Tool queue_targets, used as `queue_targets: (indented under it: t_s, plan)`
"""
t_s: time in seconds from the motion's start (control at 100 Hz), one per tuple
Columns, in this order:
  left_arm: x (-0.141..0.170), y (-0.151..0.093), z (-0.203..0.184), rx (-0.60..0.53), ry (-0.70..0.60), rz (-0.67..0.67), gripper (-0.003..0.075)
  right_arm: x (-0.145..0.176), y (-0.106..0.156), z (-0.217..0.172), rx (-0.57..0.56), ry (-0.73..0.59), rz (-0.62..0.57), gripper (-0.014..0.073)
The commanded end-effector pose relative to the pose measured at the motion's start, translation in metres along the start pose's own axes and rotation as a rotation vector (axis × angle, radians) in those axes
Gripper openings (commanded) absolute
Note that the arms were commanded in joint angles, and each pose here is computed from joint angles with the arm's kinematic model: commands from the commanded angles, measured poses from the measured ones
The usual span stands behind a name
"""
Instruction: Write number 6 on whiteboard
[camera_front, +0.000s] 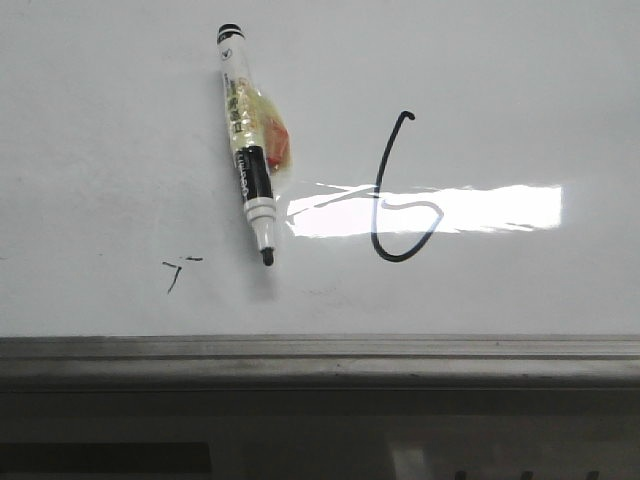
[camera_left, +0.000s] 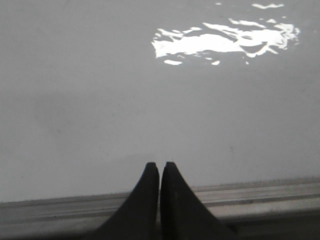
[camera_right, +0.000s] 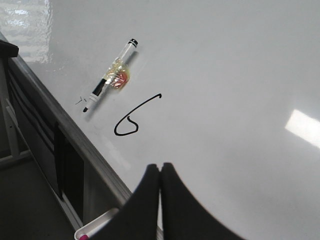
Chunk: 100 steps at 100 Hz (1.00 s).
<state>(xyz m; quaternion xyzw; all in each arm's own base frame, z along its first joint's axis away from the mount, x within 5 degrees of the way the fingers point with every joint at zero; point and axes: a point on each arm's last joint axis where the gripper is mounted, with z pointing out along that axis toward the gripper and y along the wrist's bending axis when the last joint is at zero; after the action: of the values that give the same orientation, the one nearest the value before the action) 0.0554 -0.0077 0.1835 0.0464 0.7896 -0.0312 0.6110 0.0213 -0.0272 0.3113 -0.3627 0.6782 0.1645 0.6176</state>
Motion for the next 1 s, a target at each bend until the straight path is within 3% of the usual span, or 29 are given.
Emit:
queue_targets:
  t_s: [0.0, 0.11, 0.99]
  plan:
    - [-0.0007, 0.0014, 0.0024, -0.016, -0.06, -0.016, -0.002, -0.0117, -0.0027, -0.0028, 0.02, -0.079, -0.013, -0.0043]
    - [-0.0054, 0.0021, 0.0019, -0.023, -0.106, -0.017, -0.002, -0.0117, -0.0027, -0.0028, 0.02, -0.079, -0.013, -0.0043]
    - [-0.0048, 0.0021, 0.0021, -0.023, -0.104, -0.018, -0.002, -0.0117, -0.0027, -0.0028, 0.02, -0.079, -0.013, -0.0043]
